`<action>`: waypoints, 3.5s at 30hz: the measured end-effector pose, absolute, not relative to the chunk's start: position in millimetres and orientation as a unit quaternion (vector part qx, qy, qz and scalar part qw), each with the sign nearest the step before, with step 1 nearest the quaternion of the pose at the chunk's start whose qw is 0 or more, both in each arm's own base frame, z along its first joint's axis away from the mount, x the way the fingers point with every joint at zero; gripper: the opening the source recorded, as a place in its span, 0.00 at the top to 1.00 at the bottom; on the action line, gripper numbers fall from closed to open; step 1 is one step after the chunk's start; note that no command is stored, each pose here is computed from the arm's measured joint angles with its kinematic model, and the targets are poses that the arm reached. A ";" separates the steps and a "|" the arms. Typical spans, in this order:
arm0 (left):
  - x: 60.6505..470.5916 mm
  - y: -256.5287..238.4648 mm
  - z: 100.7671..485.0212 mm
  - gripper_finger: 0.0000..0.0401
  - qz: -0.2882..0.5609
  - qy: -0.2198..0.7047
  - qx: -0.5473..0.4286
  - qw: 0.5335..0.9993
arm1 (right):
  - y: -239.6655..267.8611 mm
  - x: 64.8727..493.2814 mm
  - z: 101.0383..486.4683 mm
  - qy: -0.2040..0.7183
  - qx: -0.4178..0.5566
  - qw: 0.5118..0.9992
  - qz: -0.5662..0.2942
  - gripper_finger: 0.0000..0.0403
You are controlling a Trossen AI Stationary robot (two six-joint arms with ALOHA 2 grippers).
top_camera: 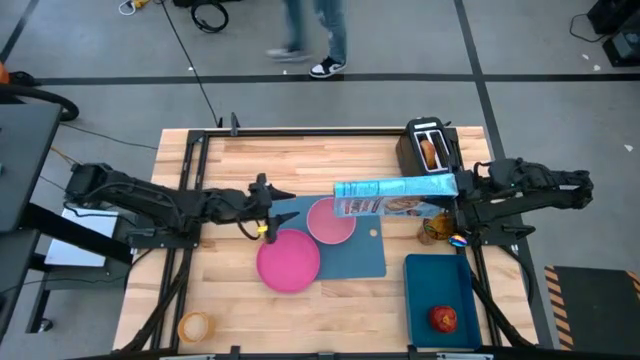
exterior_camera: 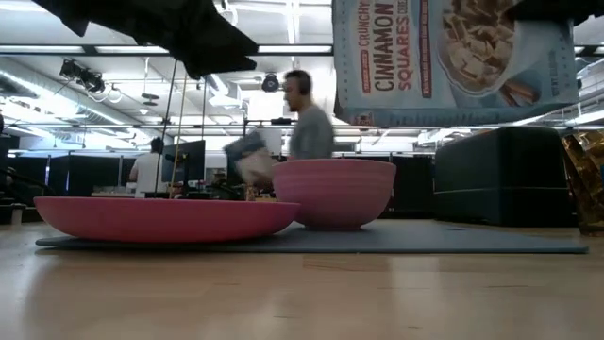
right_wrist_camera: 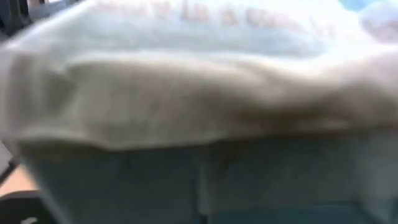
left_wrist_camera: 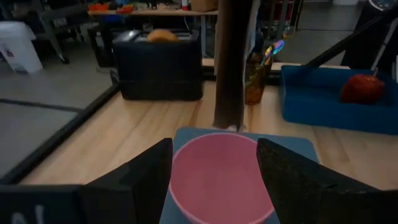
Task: Arrange a breakfast setting
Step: Pour the cereal from the cereal box into the pink bowl
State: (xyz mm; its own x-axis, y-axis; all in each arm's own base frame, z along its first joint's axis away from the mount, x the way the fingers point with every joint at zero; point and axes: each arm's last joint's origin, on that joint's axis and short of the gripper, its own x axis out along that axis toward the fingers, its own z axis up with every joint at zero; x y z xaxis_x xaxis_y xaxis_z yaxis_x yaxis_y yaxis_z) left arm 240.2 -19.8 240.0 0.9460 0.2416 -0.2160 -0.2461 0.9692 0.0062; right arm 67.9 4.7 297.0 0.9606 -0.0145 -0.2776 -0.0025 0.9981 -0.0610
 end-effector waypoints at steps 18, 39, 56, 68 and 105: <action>255.9 -22.1 213.8 0.40 0.133 0.148 -0.060 0.978 | 12.7 113.2 313.8 0.214 -0.190 0.956 0.070 0.68; 255.9 -22.7 214.0 0.40 0.136 0.143 -0.088 0.976 | 16.6 145.9 329.5 0.279 -0.310 0.902 0.109 0.68; 256.0 -21.9 214.1 0.40 0.139 0.141 -0.099 0.975 | 28.8 165.6 345.8 0.296 -0.397 0.854 0.162 0.68; 255.9 -22.3 214.2 0.40 0.139 0.141 -0.100 0.975 | 32.8 177.2 348.3 0.320 -0.407 0.843 0.147 0.68; 255.9 -22.6 214.4 0.40 0.139 0.141 -0.104 0.975 | 30.7 169.8 351.5 0.330 -0.361 0.864 0.119 0.68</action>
State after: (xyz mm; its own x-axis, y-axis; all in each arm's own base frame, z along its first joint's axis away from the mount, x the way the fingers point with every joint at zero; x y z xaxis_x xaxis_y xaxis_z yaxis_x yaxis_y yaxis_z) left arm 255.9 -22.6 214.4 0.9220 0.2411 -0.3028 -0.2996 0.9400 -0.1636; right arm 169.8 30.7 351.5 0.7547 -0.0325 -0.6553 -0.4429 0.7116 -0.5454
